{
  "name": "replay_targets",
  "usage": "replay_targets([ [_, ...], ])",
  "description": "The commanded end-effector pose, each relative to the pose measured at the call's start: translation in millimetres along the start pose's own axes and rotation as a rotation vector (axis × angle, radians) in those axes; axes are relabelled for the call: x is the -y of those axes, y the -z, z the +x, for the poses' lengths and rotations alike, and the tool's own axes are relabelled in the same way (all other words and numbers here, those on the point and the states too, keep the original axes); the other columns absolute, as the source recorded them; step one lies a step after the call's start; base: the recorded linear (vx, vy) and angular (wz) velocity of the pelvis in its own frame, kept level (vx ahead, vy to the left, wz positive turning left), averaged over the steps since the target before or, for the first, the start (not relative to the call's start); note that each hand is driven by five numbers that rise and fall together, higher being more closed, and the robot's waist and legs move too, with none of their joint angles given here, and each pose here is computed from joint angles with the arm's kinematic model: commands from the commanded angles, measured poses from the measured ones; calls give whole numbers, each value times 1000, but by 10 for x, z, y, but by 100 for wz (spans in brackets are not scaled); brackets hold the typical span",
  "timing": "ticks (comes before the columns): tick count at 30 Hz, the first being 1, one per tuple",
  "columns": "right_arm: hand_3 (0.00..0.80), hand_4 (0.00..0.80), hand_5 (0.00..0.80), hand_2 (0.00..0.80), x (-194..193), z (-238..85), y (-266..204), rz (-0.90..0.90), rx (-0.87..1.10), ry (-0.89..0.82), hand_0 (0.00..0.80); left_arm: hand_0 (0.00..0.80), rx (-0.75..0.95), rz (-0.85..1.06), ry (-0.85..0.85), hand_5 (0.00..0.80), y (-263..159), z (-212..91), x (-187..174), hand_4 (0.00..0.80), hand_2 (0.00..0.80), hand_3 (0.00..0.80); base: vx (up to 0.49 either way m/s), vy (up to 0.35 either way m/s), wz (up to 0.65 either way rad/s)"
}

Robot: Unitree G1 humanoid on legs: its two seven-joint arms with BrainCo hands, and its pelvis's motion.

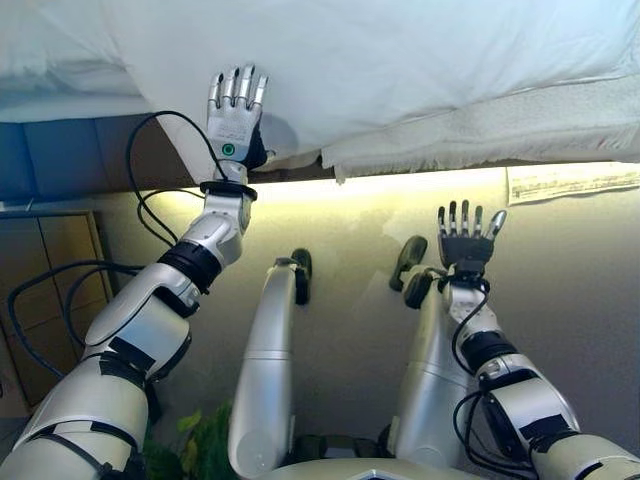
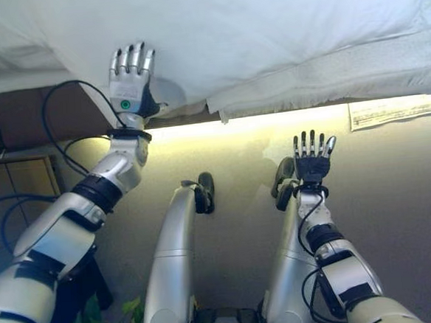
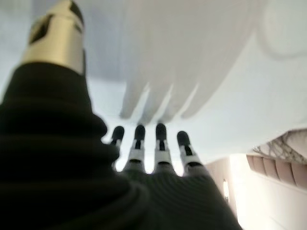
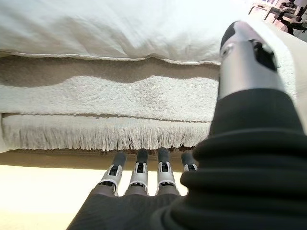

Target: Make the bed neatly

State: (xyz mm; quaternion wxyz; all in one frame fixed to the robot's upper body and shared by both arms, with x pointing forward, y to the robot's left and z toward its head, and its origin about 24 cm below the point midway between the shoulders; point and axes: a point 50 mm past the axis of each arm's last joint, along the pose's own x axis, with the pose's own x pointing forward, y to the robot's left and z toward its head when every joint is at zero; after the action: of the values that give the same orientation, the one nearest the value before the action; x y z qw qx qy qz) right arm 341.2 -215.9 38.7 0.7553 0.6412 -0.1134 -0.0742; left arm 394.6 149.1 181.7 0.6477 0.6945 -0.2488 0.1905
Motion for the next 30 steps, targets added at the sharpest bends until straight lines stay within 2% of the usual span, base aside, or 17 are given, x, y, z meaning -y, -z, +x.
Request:
replay_targets([
  [1, 0, 0, 0, 0, -38, 40, -256, -35, 87, -12, 0, 0, -41, -37, -79, 0, 76, 176, -181, 0, 0, 0, 44, 5, -1],
  [10, 0, 0, 0, 0, -104, 125, -368, -31, 153, -16, 0, 0, 16, -32, -66, 0, -15, 286, -250, 0, 0, 0, 16, 2, -4],
  [18, 0, 0, 0, 0, -175, 179, -419, -27, 176, -11, 0, 0, -9, 19, -13, 0, 39, 339, -267, 0, 0, 0, 8, 3, -1],
  [19, 0, 0, 0, 0, -184, 186, -426, -26, 178, -12, 0, 91, -12, 33, 8, 91, 46, 352, -268, 91, 91, 91, 0, 0, 0],
  [20, 0, 0, 0, 0, -190, 191, -431, -25, 179, -13, 0, 411, -14, 43, 19, 411, 47, 356, -266, 411, 411, 411, 0, 0, 0],
  [21, 0, 0, 0, 0, -193, 195, -429, -25, 178, -11, 0, 505, -19, 41, 30, 505, 52, 358, -261, 505, 505, 505, 35, 19, 2],
  [22, 0, 0, 0, 0, -191, 193, -423, -24, 177, -10, 0, 787, -26, 43, 38, 787, 61, 354, -249, 787, 787, 787, 38, 16, 1],
  [30, 0, 0, 0, 0, -237, 226, -424, -26, 170, -27, 0, 800, -57, 27, 19, 800, 102, 380, -277, 800, 800, 800, 4, 1, 0],
])
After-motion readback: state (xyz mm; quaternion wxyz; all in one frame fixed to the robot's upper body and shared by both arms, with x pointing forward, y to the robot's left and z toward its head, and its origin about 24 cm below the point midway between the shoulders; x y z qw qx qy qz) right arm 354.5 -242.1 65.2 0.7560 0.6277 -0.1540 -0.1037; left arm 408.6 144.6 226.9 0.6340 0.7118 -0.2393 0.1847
